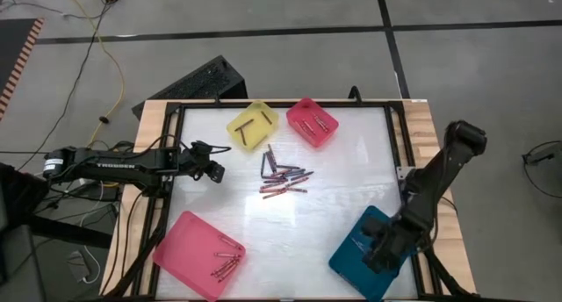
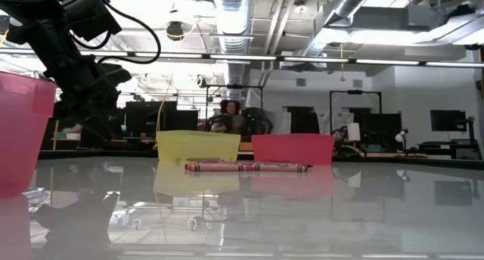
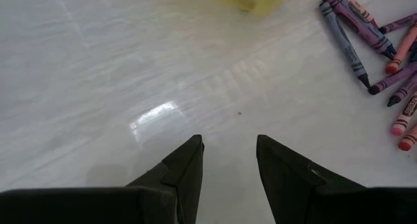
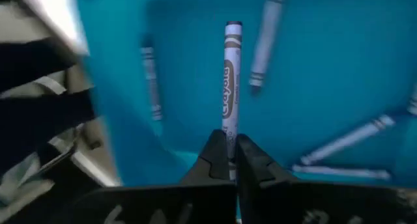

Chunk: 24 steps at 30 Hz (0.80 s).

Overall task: Sort crayons
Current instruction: Put the blue crayon into the blue bin

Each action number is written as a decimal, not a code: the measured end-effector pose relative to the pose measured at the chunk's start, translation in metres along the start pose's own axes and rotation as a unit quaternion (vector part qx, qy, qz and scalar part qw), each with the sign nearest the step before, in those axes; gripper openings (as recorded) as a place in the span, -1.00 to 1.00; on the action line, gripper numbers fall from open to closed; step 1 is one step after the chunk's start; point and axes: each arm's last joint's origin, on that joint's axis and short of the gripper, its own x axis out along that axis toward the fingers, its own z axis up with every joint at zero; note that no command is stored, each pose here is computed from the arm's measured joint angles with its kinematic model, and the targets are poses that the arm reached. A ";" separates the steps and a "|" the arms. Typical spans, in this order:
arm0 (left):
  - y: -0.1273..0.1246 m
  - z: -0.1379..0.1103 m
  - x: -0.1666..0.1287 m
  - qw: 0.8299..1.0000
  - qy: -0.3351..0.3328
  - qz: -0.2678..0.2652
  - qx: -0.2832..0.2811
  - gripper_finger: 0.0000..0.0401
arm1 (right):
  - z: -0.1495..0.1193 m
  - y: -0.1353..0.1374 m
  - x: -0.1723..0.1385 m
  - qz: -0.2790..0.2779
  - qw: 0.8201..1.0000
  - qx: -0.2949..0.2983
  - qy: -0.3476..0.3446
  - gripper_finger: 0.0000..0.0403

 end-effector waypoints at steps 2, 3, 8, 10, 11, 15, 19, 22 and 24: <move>0.000 0.000 0.000 1.000 0.000 0.000 0.000 -0.34 | -0.004 -0.002 0.007 -0.027 1.000 0.014 -0.001 -0.97; 0.000 0.000 0.000 1.000 0.000 0.000 0.000 -0.34 | -0.005 -0.003 0.011 -0.043 0.999 0.018 -0.002 -0.97; 0.000 0.000 0.000 1.000 0.000 0.000 0.000 -0.34 | -0.004 -0.006 0.033 -0.115 0.992 0.053 -0.018 -0.97; 0.000 0.000 0.000 1.000 0.000 0.000 0.000 -0.34 | -0.001 -0.006 0.041 -0.135 0.989 0.061 -0.023 -0.97; 0.000 0.000 0.000 1.000 0.000 0.000 0.000 -0.34 | 0.000 -0.006 0.046 -0.142 0.987 0.063 -0.025 -0.97; 0.000 0.000 0.000 1.000 0.000 0.000 0.000 -0.34 | 0.006 -0.005 0.061 -0.170 0.982 0.079 -0.029 -0.97; 0.000 0.000 0.000 1.000 0.000 0.000 0.000 -0.34 | 0.010 -0.004 0.072 -0.185 0.979 0.083 -0.024 -0.96; 0.000 0.000 0.000 1.000 -0.001 0.001 0.000 -0.34 | 0.011 -0.004 0.075 -0.189 0.978 0.086 -0.019 -0.92; 0.000 0.000 0.000 1.000 -0.001 0.001 0.000 -0.34 | 0.010 -0.004 0.075 -0.190 0.978 0.087 -0.013 -0.86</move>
